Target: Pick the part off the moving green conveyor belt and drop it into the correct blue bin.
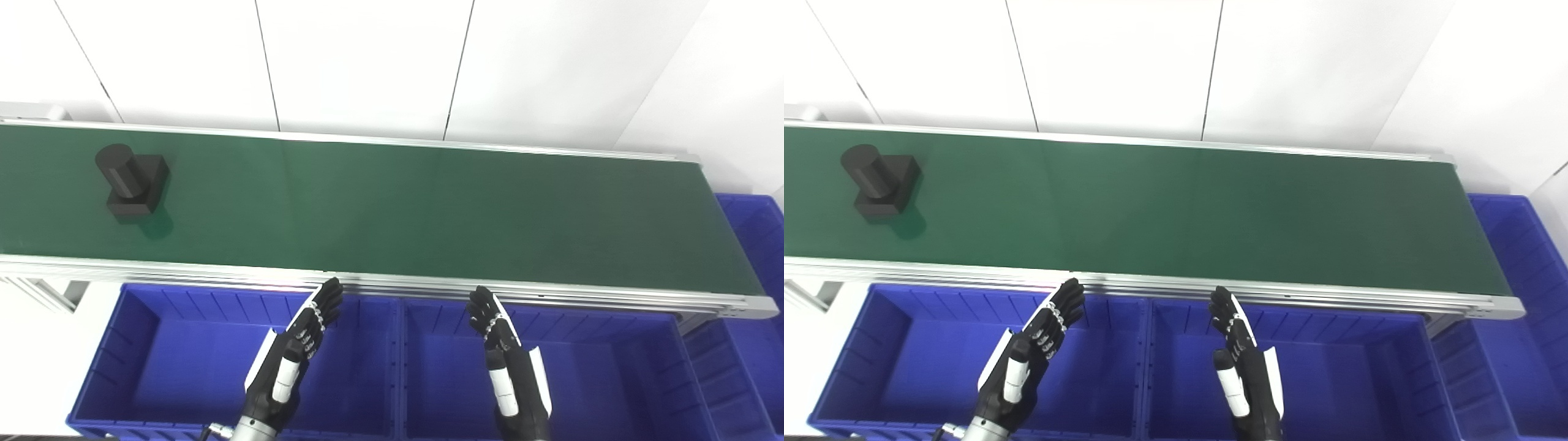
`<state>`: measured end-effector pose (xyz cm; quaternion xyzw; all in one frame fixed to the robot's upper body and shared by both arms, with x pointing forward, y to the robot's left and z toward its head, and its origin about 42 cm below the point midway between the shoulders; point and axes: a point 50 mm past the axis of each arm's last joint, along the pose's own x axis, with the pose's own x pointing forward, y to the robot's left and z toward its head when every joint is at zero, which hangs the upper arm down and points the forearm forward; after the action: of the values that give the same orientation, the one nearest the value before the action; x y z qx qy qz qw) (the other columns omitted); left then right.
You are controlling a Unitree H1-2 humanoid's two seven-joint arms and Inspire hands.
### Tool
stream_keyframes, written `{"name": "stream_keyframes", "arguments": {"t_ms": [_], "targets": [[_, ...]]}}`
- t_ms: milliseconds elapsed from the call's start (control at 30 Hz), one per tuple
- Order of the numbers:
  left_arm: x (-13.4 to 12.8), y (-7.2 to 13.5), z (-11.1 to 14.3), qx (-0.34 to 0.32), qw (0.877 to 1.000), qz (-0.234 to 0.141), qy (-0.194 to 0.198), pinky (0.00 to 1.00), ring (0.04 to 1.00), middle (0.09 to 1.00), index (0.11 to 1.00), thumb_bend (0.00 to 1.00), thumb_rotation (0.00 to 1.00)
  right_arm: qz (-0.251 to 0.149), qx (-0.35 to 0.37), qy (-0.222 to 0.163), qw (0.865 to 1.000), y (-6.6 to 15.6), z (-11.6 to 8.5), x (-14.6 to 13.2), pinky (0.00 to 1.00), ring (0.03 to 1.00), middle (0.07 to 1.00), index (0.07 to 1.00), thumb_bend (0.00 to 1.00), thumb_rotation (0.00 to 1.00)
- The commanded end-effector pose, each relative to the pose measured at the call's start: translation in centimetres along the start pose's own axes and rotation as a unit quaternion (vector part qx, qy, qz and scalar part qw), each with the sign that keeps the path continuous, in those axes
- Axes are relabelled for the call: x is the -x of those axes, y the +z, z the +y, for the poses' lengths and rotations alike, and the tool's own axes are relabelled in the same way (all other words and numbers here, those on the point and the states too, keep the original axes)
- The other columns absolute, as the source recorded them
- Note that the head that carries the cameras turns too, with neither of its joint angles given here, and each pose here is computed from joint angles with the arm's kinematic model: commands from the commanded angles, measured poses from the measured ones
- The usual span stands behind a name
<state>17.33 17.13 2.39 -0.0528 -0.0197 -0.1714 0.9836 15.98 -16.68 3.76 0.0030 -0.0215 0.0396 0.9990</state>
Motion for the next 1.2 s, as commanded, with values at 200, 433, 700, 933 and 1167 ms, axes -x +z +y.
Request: {"name": "stream_keyframes", "arguments": {"t_ms": [200,433,700,933,1167], "targets": [[-0.5,0.8,-0.3,-0.02,0.999,-0.023,0.019,0.98,0.972,0.957,0.949,0.81,1.0,-0.044,-0.002,0.012,0.999,1.3,0.0,-0.1,0.96,0.958,0.939,0.938,0.73,0.95],[-0.8,0.5,-0.7,-0.065,0.997,-0.009,0.047,0.9,0.902,0.893,0.895,0.74,1.0,-0.035,0.027,0.025,0.999,0.9,-1.1,0.4,0.99,0.982,0.965,0.942,0.7,0.9],[-0.9,-0.2,-1.5,-0.117,0.992,-0.006,0.055,0.85,0.883,0.881,0.866,0.8,0.98,-0.018,0.025,0.018,0.999,-0.2,-1.8,0.2,1.0,0.985,0.964,0.937,0.77,0.89],[-0.7,-0.3,-1.8,-0.118,0.991,-0.01,0.06,0.82,0.864,0.865,0.845,0.84,0.95,-0.017,0.037,0.009,0.999,-0.3,-1.8,0.2,0.98,0.963,0.946,0.934,0.77,0.93],[-0.7,-0.3,-1.7,-0.118,0.991,-0.011,0.062,0.8,0.843,0.848,0.837,0.85,0.93,-0.017,0.035,0.008,0.999,-0.3,-1.5,0.3,0.97,0.953,0.94,0.932,0.82,0.93]]}}
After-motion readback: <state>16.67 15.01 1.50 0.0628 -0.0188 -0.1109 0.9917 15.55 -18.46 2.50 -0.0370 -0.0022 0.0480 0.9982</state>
